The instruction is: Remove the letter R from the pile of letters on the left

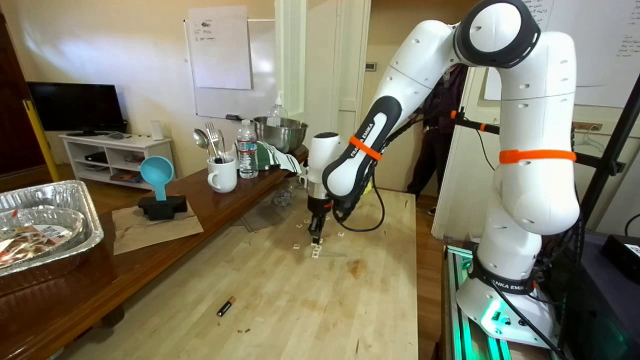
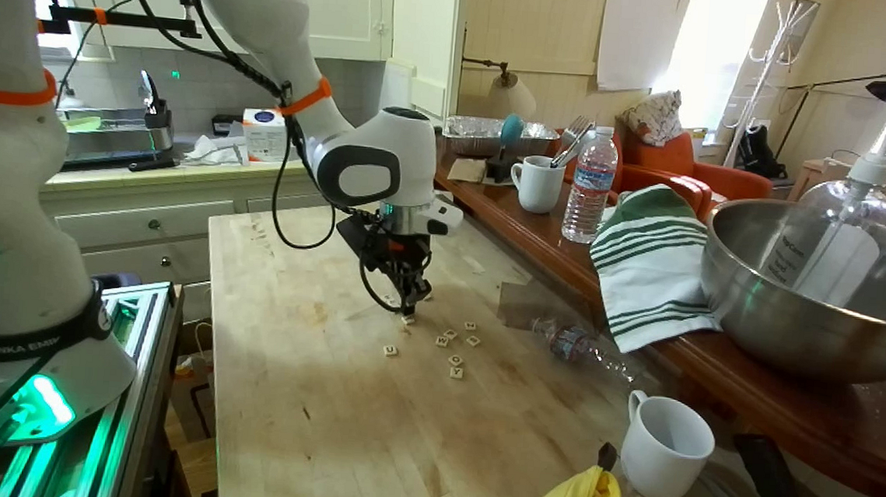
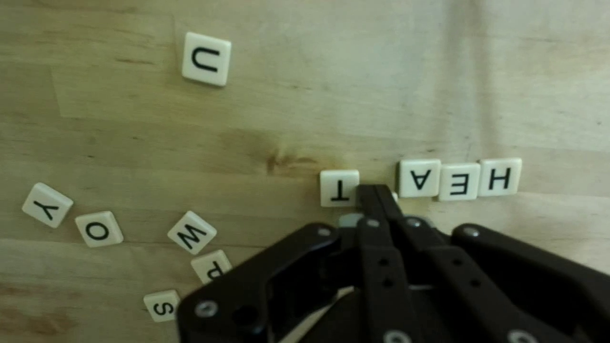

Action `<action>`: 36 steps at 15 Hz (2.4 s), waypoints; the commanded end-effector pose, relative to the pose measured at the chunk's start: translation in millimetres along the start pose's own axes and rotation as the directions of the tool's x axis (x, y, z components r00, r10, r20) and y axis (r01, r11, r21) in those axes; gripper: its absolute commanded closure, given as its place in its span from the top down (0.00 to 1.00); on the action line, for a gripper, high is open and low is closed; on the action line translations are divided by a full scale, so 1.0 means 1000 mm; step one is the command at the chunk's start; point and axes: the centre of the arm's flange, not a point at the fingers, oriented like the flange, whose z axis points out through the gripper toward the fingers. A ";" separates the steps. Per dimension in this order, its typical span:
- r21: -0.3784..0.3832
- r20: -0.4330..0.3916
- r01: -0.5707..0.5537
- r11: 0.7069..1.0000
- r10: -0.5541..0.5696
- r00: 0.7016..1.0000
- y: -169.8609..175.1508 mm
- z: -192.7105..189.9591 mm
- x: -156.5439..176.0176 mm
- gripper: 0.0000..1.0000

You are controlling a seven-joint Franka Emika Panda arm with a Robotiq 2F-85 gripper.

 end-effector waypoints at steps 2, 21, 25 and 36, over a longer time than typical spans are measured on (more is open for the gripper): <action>0.018 -0.043 -0.001 1.000 0.001 0.999 0.000 0.016 0.014 0.00; -0.078 -0.061 -0.199 0.977 0.195 0.979 0.079 -0.001 0.011 0.00; -0.067 -0.080 -0.158 0.985 0.152 0.985 0.054 -0.018 0.004 0.00; -0.017 -0.019 -0.106 0.994 0.105 0.994 0.018 -0.003 -0.010 0.00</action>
